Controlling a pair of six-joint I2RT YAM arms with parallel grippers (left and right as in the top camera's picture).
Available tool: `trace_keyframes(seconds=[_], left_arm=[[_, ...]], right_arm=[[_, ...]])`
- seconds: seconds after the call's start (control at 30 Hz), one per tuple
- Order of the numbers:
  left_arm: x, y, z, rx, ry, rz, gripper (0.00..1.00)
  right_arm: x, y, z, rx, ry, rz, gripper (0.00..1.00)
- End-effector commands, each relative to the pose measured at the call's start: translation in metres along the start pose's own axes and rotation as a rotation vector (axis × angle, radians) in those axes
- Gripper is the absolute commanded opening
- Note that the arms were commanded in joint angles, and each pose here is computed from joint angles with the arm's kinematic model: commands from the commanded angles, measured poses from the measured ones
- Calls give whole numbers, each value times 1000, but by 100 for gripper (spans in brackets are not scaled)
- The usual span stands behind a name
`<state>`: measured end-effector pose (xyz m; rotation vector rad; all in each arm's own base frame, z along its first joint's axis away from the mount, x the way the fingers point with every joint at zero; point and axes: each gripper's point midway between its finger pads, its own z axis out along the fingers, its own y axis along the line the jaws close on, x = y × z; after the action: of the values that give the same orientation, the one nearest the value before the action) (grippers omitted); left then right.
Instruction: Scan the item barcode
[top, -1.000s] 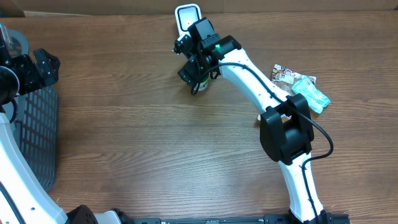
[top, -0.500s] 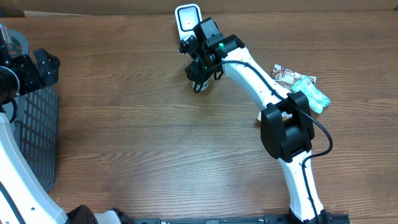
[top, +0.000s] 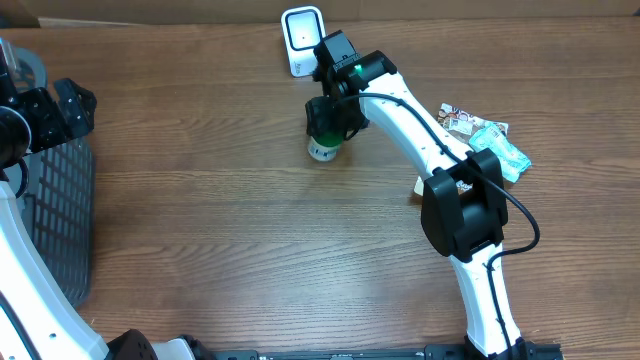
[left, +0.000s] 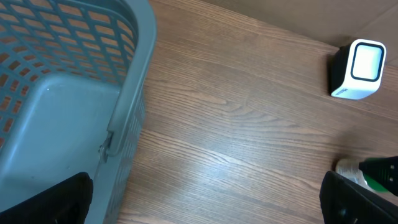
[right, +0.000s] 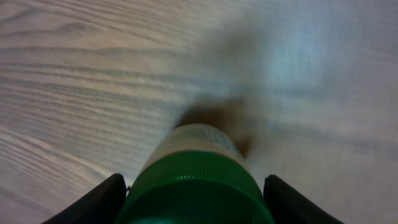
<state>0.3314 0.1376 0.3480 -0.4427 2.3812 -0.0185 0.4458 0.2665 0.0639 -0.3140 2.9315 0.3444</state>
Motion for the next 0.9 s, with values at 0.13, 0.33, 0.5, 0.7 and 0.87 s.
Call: trace_keyframes(seconds=[0.13, 0.33, 0.5, 0.7, 0.87], left_arm=[[-1, -4, 0, 16, -4, -7, 100], [-1, -4, 0, 16, -4, -7, 100], [-1, -4, 0, 16, -4, -7, 100], [-1, -4, 0, 16, -4, -7, 100], [-1, -4, 0, 16, -4, -7, 99]], right_arm=[[39, -3, 12, 38, 156, 296, 54], [51, -8, 11, 114, 180, 390, 71], [56, -7, 8, 145, 179, 450, 90], [51, 1, -6, 127, 147, 355, 100], [40, 1, -30, 111, 98, 81, 100]])
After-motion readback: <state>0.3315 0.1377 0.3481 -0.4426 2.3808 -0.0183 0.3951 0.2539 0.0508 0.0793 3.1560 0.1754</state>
